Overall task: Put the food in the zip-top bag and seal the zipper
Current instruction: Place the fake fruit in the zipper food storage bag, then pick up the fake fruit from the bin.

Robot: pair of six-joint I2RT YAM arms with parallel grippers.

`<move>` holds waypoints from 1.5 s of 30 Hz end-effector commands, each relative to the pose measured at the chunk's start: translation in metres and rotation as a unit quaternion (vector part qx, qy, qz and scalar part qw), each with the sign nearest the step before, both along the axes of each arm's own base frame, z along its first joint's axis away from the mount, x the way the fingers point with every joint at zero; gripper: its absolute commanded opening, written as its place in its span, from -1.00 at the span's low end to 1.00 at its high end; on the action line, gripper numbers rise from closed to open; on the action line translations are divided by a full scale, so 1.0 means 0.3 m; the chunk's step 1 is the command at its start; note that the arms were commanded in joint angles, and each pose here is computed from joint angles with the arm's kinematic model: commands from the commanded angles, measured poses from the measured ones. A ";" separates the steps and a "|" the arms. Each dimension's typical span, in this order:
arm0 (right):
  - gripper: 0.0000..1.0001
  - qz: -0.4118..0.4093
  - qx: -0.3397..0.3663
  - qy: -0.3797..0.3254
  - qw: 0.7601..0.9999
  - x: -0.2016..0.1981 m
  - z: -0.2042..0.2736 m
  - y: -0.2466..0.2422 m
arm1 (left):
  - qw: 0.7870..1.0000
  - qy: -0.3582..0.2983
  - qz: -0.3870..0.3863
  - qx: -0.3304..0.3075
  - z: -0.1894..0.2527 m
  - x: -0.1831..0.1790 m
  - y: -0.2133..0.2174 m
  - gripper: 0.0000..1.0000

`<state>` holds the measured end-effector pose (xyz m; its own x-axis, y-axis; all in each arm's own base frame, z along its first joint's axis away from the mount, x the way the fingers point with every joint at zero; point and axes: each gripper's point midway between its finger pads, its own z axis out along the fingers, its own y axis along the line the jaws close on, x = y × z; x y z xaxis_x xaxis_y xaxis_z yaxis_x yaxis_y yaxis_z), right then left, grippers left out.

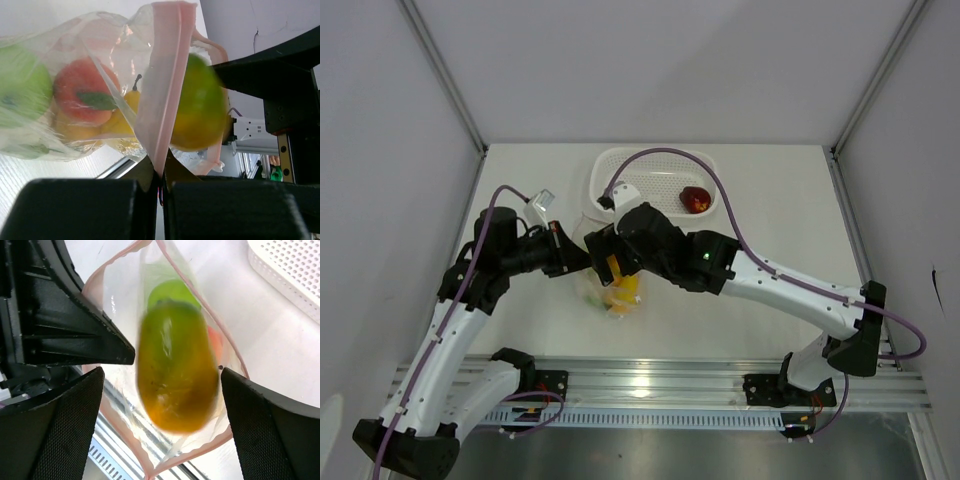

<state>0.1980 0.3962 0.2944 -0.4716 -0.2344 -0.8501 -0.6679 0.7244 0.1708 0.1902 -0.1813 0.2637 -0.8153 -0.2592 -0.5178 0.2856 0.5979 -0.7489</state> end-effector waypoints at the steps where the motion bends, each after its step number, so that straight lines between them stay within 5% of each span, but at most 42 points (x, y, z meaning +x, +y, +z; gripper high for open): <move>1: 0.99 -0.010 0.014 -0.036 0.999 0.036 0.087 -0.004 | 1.000 -0.024 -0.015 -0.013 0.039 -0.012 -0.012 -0.99; 7: 0.99 -0.021 0.028 -0.054 0.998 0.074 0.140 -0.022 | 1.000 -0.022 -0.014 -0.013 0.035 -0.013 -0.011 -0.99; 15: 0.99 -0.037 0.094 -0.125 0.987 0.160 0.431 -0.131 | 1.000 -0.016 -0.014 -0.012 0.021 -0.007 -0.013 -0.99; 23: 0.98 -0.161 0.114 -0.189 0.962 0.483 0.554 -0.374 | 1.000 -0.015 -0.013 -0.011 0.021 -0.002 -0.014 -0.99; 31: 0.95 -0.267 0.024 -0.124 0.955 0.863 0.291 -0.519 | 1.000 -0.011 -0.013 -0.010 0.015 -0.008 -0.012 -0.99; 35: 0.95 -0.278 -0.055 -0.056 0.957 1.029 0.019 -0.529 | 1.000 -0.008 -0.014 -0.011 0.007 -0.016 -0.011 -0.99; 45: 0.98 -0.287 -0.183 0.005 0.940 1.146 -0.361 -0.551 | 1.000 0.006 -0.015 -0.005 -0.036 -0.033 -0.006 -0.99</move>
